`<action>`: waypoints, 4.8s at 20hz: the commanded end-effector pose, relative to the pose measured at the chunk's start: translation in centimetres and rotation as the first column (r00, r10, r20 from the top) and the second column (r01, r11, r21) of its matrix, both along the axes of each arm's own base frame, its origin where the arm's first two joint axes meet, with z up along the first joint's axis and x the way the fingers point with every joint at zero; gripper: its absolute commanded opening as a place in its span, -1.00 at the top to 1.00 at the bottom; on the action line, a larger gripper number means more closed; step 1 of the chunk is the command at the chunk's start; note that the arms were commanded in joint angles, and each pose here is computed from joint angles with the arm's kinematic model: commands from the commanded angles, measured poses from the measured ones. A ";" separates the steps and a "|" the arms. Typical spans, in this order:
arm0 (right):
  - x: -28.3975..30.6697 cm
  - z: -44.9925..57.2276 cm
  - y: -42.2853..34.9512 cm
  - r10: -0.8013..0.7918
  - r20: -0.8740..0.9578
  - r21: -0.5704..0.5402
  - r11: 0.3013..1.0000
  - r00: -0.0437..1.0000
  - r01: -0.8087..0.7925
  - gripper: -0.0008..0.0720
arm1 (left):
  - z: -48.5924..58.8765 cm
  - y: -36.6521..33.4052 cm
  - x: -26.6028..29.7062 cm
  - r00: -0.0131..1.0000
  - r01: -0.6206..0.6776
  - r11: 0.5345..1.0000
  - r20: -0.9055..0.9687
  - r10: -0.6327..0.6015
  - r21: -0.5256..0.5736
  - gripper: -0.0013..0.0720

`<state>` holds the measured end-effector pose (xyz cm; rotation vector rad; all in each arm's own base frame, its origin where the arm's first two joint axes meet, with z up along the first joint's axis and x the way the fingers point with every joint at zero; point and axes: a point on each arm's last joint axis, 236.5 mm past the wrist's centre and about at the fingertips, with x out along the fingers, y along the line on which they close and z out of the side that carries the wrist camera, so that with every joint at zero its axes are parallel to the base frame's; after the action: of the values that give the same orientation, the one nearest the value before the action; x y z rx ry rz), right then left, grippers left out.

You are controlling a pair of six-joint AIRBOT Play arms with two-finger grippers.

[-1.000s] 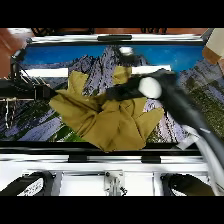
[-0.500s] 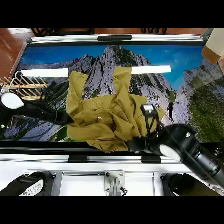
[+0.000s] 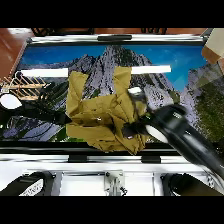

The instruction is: Fold the shirts.

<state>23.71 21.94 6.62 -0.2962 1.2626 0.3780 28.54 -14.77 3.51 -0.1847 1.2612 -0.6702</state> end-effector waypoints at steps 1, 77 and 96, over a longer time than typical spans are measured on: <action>0.6 -6.5 3.5 0.177 -0.179 -0.073 0.979 0.968 -0.193 -0.63 | 0.2 0.2 0.3 1.000 0.016 1.000 0.026 -0.016 0.006 0.84; 4.8 2.7 4.5 -0.060 -0.018 0.189 0.980 0.998 0.062 0.82 | 0.0 25.6 -4.0 0.875 -0.466 0.630 0.217 0.433 0.621 -0.73; 2.8 1.7 2.3 -0.141 -0.113 0.098 0.983 0.983 0.153 0.81 | -5.6 39.4 2.8 0.799 -0.525 0.560 0.143 0.585 0.641 -0.71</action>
<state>26.64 24.50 8.45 -0.0845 1.3461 0.3450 31.10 22.83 -1.00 -0.0469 1.3366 0.3465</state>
